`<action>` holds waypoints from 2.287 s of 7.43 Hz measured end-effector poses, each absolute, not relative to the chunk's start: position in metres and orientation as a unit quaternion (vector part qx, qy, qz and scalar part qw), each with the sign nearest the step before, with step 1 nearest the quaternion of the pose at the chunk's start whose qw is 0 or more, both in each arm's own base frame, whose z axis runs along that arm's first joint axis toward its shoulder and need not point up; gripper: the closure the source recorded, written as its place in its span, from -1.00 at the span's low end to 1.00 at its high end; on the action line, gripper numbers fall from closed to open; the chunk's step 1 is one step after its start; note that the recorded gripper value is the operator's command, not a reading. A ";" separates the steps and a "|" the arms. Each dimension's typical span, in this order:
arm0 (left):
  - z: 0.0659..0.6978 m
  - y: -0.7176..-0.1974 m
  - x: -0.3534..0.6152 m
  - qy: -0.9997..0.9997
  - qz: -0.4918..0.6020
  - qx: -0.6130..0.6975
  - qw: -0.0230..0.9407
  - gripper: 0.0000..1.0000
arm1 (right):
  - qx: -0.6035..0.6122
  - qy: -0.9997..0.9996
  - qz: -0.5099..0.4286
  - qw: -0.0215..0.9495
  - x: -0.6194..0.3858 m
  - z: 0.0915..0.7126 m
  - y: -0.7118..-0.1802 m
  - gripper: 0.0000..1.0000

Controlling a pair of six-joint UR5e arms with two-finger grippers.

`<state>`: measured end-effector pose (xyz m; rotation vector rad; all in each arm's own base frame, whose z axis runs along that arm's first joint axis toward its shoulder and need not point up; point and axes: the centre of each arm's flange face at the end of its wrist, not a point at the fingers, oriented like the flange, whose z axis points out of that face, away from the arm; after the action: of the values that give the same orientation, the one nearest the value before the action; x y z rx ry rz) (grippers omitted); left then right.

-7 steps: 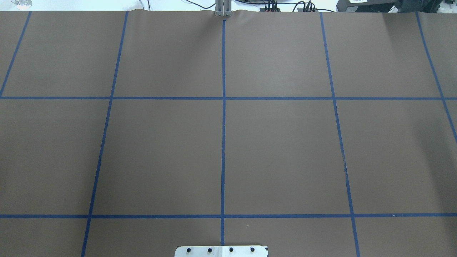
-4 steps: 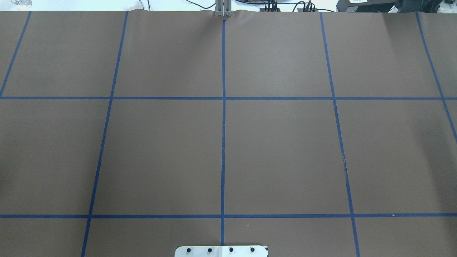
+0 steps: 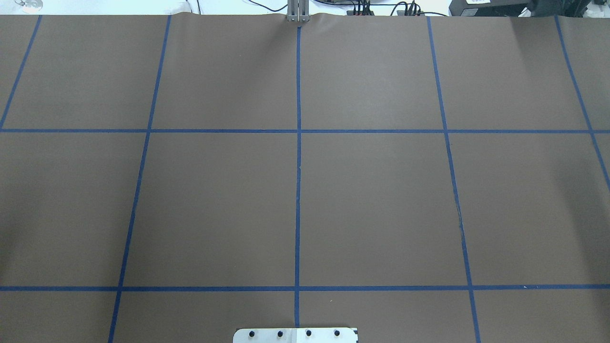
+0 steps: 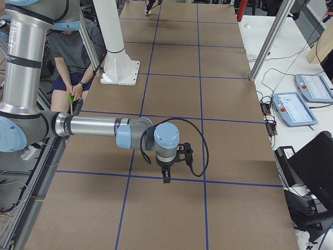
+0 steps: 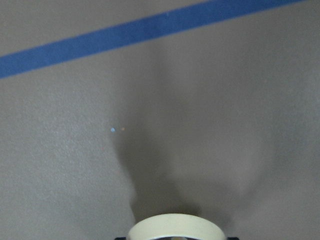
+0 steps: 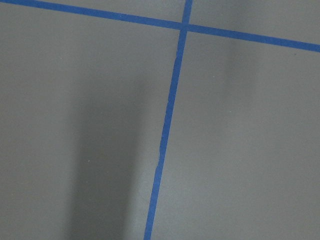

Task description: Place and press bell with both arms

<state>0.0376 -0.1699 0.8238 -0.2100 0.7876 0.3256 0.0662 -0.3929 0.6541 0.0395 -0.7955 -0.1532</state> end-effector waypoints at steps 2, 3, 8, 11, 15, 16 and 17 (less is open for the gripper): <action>0.811 -0.215 0.040 0.381 0.125 -0.046 0.915 0.89 | 0.015 -0.387 -0.071 0.919 0.066 0.657 -0.392 -1.00; 0.804 -0.237 0.043 0.383 0.117 -0.023 0.916 0.91 | 0.013 -0.386 -0.069 0.920 0.066 0.659 -0.392 -1.00; 0.734 -0.390 0.083 0.396 0.107 0.057 0.910 0.91 | 0.006 -0.385 -0.066 0.920 0.067 0.666 -0.393 -1.00; 0.653 -0.499 0.123 0.399 0.115 0.082 0.906 0.91 | 0.006 -0.385 -0.065 0.921 0.067 0.667 -0.395 -1.00; 0.501 -0.623 0.182 0.388 0.112 0.063 0.913 0.91 | 0.001 -0.383 -0.064 0.922 0.067 0.671 -0.392 -1.00; 0.457 -0.640 0.210 0.384 0.119 0.041 0.915 0.91 | -0.001 -0.383 -0.063 0.922 0.067 0.673 -0.390 -1.00; 0.415 -0.648 0.245 0.380 0.127 0.015 0.916 0.91 | -0.003 -0.383 -0.062 0.921 0.067 0.676 -0.389 -1.00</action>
<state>0.2453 -0.6480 0.4148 0.0305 0.7817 0.2618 0.0670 -0.3894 0.6759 -0.0069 -0.7875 -0.1275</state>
